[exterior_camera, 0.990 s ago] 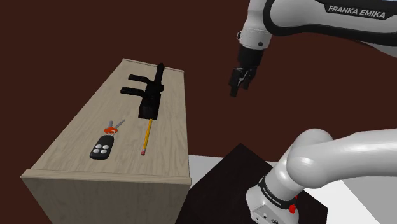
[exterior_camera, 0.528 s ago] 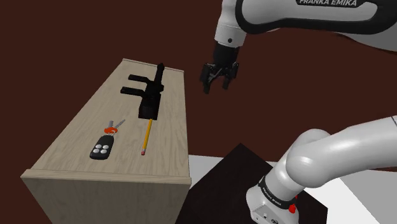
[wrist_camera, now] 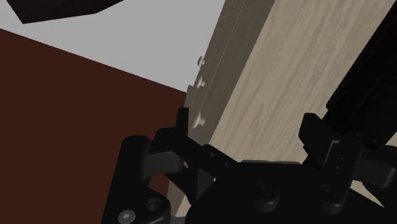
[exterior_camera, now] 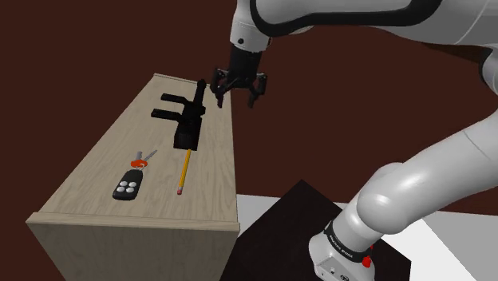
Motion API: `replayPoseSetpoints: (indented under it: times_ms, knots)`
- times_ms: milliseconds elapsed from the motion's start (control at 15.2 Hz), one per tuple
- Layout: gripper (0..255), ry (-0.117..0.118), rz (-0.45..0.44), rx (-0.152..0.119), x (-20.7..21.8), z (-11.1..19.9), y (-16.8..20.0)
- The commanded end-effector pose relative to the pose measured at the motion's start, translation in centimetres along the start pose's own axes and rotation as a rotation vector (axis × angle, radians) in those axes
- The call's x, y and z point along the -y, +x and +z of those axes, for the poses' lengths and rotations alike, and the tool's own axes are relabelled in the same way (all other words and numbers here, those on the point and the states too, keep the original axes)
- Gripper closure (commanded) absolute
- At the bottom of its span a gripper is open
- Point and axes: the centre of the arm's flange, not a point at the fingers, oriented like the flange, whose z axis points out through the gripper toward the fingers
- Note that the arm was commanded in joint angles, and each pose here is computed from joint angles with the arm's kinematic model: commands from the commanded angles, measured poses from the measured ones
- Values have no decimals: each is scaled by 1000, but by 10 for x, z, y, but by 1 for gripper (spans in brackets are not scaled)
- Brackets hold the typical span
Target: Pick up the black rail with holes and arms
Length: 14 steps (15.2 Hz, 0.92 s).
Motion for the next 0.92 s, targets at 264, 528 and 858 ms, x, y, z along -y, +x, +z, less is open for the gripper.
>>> replayPoseSetpoints:
  times_ms: [264, 528, 858]
  knots:
    - [0, 27, 196, -36, 59, -1, 45]
    - [0, 39, 289, -54, 84, 3, 71]
    - [0, 39, 289, -54, 85, 30, 71]
